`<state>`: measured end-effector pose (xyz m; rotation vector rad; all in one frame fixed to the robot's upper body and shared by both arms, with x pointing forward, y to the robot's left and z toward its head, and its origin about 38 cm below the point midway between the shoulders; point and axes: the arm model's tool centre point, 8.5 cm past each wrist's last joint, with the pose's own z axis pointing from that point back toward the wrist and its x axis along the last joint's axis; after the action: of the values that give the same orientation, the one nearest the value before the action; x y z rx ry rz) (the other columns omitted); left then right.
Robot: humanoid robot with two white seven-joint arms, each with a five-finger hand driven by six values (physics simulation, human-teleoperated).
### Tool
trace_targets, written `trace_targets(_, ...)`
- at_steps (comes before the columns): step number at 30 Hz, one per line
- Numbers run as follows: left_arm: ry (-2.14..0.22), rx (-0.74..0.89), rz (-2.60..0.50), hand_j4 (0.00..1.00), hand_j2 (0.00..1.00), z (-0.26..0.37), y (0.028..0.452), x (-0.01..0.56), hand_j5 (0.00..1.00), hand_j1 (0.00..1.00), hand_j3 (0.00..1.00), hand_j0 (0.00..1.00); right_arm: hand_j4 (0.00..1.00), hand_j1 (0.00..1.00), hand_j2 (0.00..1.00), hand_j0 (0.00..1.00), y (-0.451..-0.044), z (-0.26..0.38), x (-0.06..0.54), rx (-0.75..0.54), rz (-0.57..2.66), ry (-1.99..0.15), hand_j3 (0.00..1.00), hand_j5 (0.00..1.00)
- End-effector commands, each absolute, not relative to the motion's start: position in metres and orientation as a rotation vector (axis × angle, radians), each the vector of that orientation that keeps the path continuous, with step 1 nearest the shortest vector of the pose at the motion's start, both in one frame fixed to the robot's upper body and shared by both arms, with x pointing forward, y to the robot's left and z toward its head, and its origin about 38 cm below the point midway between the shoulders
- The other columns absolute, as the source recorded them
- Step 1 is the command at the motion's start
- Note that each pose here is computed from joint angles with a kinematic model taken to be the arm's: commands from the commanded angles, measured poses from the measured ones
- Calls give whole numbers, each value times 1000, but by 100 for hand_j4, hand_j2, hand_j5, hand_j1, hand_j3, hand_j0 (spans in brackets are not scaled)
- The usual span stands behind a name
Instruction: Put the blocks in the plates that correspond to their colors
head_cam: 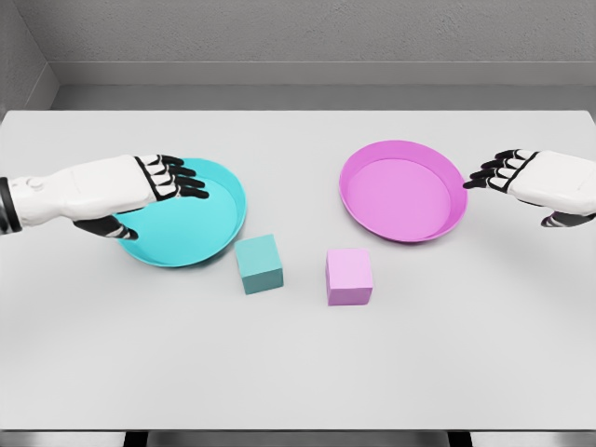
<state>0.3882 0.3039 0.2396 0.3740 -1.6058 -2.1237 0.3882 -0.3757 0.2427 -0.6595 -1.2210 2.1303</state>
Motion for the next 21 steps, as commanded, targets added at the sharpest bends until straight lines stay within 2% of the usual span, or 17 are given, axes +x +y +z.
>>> trace_targets(1, -1610, 372, -2114, 100, 100, 240, 305, 389, 100, 100, 100, 100, 100, 100, 100, 100, -376, 243, 388, -660, 2126, -1222, 100, 100)
trace_targets(4, -1625, 350, -2122, 100, 100, 237, 294, 389, 100, 100, 100, 100, 100, 100, 100, 100, -376, 245, 389, -666, 2124, -1227, 100, 100)
trace_targets(7, -1602, 239, -2233, 100, 100, 212, 244, 392, 100, 100, 100, 100, 100, 100, 100, 100, -376, 246, 390, -670, 2123, -1228, 100, 100)
trace_targets(12, -1621, 241, -2312, 100, 100, 199, 211, 392, 100, 100, 100, 100, 100, 100, 100, 100, -377, 245, 389, -668, 2121, -1224, 100, 100)
trace_targets(21, -1655, 203, -2355, 100, 100, 195, 182, 390, 100, 100, 100, 100, 100, 100, 100, 100, -377, 245, 389, -666, 2122, -1223, 100, 100)
